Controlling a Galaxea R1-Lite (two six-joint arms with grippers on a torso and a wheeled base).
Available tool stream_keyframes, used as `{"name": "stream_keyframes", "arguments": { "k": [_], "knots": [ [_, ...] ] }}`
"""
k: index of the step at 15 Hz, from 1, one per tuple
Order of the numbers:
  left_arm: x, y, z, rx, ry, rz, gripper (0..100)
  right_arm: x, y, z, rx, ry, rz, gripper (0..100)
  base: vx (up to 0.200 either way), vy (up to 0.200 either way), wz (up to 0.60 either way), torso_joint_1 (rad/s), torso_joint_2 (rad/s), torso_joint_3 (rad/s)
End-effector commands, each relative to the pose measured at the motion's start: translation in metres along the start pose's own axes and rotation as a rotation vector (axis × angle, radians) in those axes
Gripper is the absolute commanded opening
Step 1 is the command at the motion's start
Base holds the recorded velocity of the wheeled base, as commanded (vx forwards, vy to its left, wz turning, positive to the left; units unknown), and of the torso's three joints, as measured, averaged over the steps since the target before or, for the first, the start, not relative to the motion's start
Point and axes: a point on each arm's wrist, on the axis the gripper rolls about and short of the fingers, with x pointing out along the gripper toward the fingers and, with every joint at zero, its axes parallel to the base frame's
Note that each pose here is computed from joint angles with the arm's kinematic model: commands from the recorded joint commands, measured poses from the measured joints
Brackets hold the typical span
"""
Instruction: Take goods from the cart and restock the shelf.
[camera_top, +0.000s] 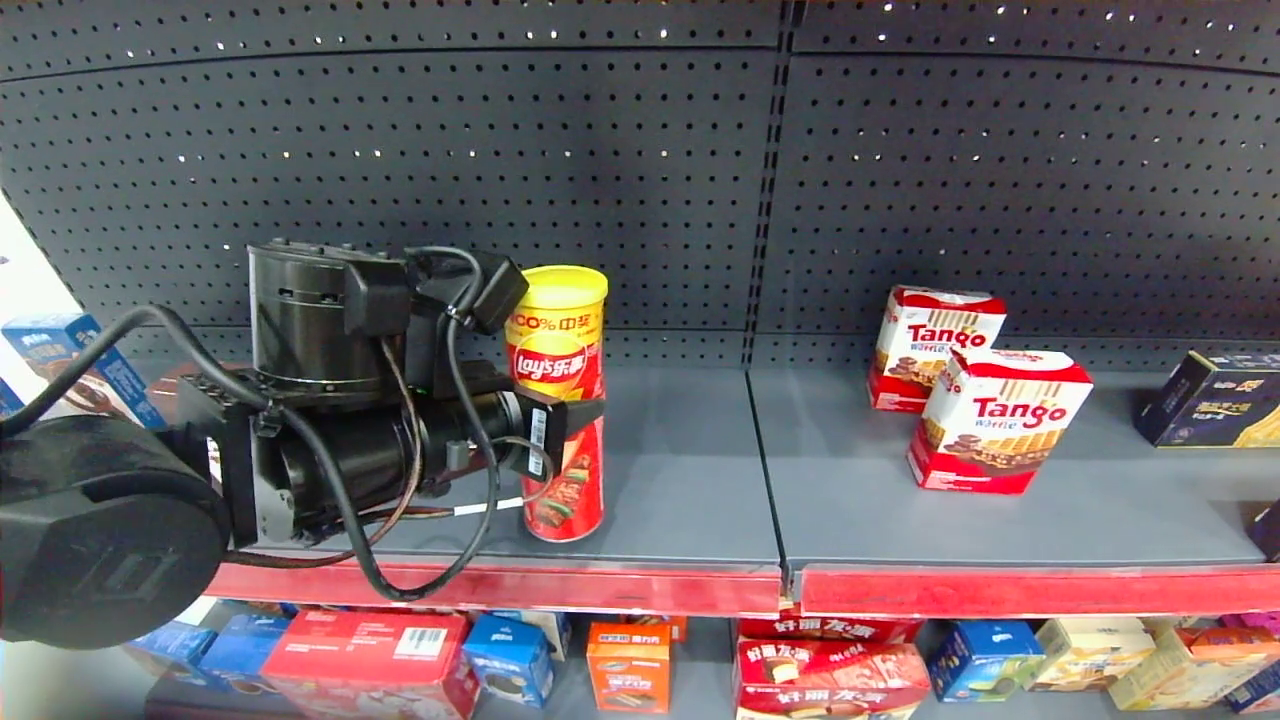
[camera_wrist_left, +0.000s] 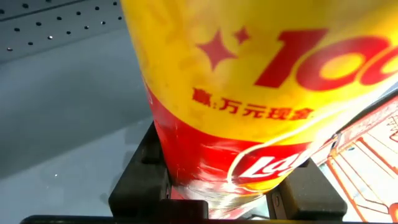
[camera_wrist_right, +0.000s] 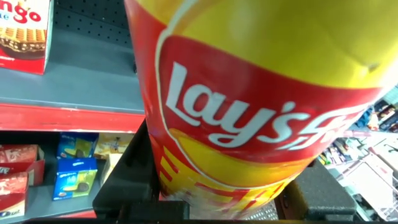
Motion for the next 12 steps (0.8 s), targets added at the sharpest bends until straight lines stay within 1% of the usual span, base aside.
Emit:
{"name": "stream_keyframes", "arguments": {
  "k": [1, 4, 6, 8, 10, 12],
  "knots": [
    [0.011, 0.002, 0.0, -0.004, 0.006, 0.007, 0, 0.0, 0.0, 0.0, 0.001, -0.002, 0.001, 0, 0.0, 0.0, 0.0, 0.0, 0.0, 0.0],
    [0.021, 0.0, 0.005, -0.001, -0.004, 0.001, 0, 0.0, 0.0, -0.001, 0.0, -0.001, 0.005, 0, 0.0, 0.0, 0.0, 0.0, 0.0, 0.0],
    [0.032, -0.005, -0.001, 0.004, 0.022, -0.015, 0, 0.001, -0.001, -0.002, 0.001, 0.002, 0.027, 0, 0.0, 0.0, 0.0, 0.0, 0.0, 0.0],
    [0.037, -0.007, -0.001, 0.005, 0.021, -0.02, 0, 0.001, -0.001, -0.002, 0.001, 0.004, 0.028, 0, 0.0, 0.0, 0.0, 0.0, 0.0, 0.0],
    [0.043, -0.011, -0.002, 0.006, 0.027, -0.028, 0, 0.001, -0.001, -0.002, 0.001, 0.002, 0.03, 0, 0.0, 0.0, 0.0, 0.0, 0.0, 0.0],
    [0.046, -0.011, 0.0, 0.004, 0.02, -0.027, 0, 0.002, -0.002, -0.001, 0.003, 0.0, 0.036, 0, 0.0, 0.0, 0.0, 0.0, 0.0, 0.0]
  ]
}}
